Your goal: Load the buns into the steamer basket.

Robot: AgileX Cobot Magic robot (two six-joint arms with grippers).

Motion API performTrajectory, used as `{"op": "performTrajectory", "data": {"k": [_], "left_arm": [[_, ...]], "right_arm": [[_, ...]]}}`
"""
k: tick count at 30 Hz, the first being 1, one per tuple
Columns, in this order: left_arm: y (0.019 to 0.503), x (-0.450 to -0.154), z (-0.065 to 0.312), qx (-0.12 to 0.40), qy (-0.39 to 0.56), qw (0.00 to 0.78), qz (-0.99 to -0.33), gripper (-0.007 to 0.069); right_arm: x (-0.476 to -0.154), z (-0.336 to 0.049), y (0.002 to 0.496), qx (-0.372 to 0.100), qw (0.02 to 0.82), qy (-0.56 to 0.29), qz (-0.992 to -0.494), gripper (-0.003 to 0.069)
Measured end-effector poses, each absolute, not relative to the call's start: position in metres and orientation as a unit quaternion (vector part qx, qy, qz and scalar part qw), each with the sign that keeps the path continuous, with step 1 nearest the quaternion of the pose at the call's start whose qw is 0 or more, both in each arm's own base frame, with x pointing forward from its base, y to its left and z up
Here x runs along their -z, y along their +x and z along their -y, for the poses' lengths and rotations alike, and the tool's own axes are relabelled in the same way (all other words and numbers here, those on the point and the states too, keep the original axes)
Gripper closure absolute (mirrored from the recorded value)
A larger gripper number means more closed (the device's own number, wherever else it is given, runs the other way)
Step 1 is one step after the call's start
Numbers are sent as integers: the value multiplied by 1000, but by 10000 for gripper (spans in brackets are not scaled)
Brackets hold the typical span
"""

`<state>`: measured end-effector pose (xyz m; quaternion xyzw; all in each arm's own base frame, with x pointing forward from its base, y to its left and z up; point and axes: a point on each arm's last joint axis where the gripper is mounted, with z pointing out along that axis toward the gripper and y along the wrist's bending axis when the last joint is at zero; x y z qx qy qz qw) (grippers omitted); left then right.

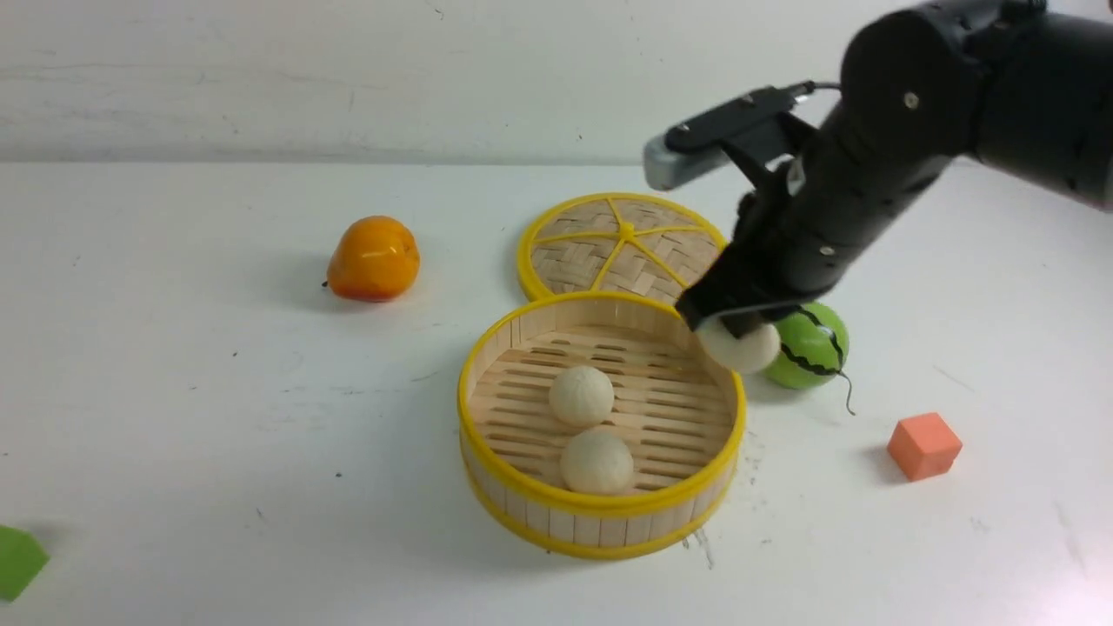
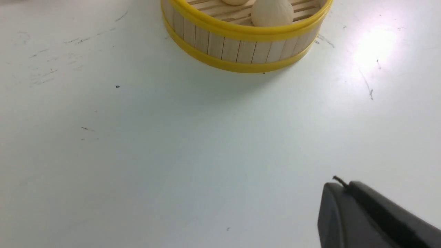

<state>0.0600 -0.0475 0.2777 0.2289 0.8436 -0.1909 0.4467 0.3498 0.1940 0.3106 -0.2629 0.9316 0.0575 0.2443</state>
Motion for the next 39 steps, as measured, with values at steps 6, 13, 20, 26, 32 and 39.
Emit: {"op": "performTrajectory", "data": {"k": [6, 13, 20, 26, 32, 39], "left_arm": [[60, -277, 47, 190, 229, 444, -845, 626], [60, -277, 47, 190, 229, 444, -845, 620], [60, -277, 47, 190, 230, 444, -845, 610], [60, -277, 47, 190, 230, 444, -845, 608], [60, -277, 47, 190, 230, 444, -845, 606], [60, -277, 47, 190, 230, 444, -845, 596]], "right_arm": [[-279, -214, 372, -64, 234, -260, -935, 631], [-215, -228, 395, -64, 202, -245, -946, 468], [-213, -229, 398, -71, 202, -217, -952, 224], [-269, -219, 380, -70, 196, -217, -954, 143], [-377, -189, 327, -96, 285, -220, -928, 309], [-454, -147, 254, -118, 367, -217, -897, 638]]}}
